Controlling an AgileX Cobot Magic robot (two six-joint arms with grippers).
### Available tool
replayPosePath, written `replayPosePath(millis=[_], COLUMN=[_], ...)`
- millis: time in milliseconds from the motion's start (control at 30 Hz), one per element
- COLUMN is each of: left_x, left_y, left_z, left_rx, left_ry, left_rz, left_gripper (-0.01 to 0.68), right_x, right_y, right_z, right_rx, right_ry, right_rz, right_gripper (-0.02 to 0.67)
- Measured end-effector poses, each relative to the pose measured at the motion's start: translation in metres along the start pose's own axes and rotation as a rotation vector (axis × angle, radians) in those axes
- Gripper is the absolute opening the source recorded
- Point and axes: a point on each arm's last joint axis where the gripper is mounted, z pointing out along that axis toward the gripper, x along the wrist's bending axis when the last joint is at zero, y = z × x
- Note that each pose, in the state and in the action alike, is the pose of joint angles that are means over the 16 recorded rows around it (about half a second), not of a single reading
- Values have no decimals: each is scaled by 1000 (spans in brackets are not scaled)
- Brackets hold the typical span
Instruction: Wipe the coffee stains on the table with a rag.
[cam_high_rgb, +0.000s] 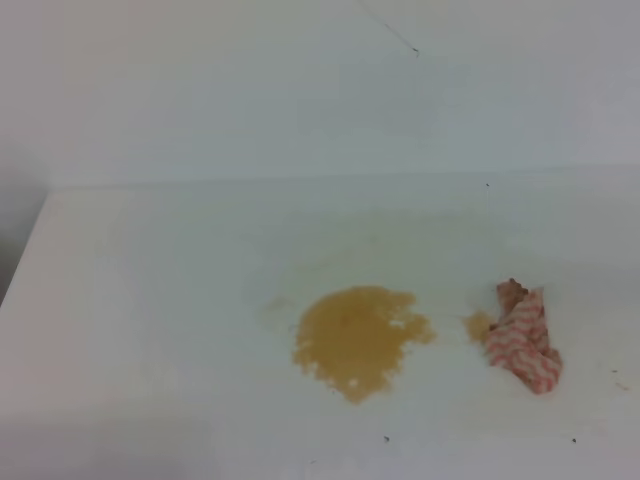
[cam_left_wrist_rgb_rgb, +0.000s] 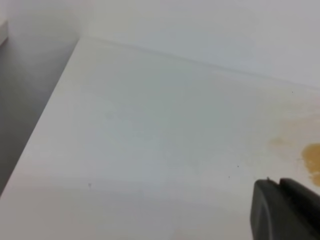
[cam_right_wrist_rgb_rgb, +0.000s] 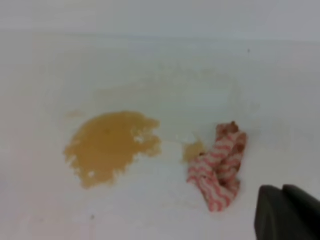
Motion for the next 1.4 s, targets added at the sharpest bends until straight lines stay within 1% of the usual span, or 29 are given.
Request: replayPosePath(millis=[67,133,300,467,567,633,700,967,1200,1300,1400], left_x=[0,0,0,0,0,0,0,0,0,0,0], left_y=[0,0,0,0,0,0,0,0,0,0,0], left_z=[0,0,0,0,0,0,0,0,0,0,0], left_rx=[0,0,0,0,0,0,0,0,0,0,0], left_ry=[0,0,0,0,0,0,0,0,0,0,0], left_rz=[0,0,0,0,0,0,0,0,0,0,0], left_gripper=[-3,-3,-3,-3,-3,-3,-3,-3,-3,-3,-3], right_x=[-1,-2,-5,-10,-12,-13,-13,-12,-14,-16,-19], right_y=[6,11,20,20,17,14,12,-3,-22,-32,-41], right_z=[14,29,72,115,140,155,171,226,265,277,287], right_rx=[68,131,279,379,423,449,468,525,588,624,648], right_ry=[14,28,68,98,109,112,112,86,56,46,41], right_rz=[-6,-8,-1,31,50,58,57,28,4,-7,-26], right_gripper=[21,58,198,331,400,424,431,413,395,361,290])
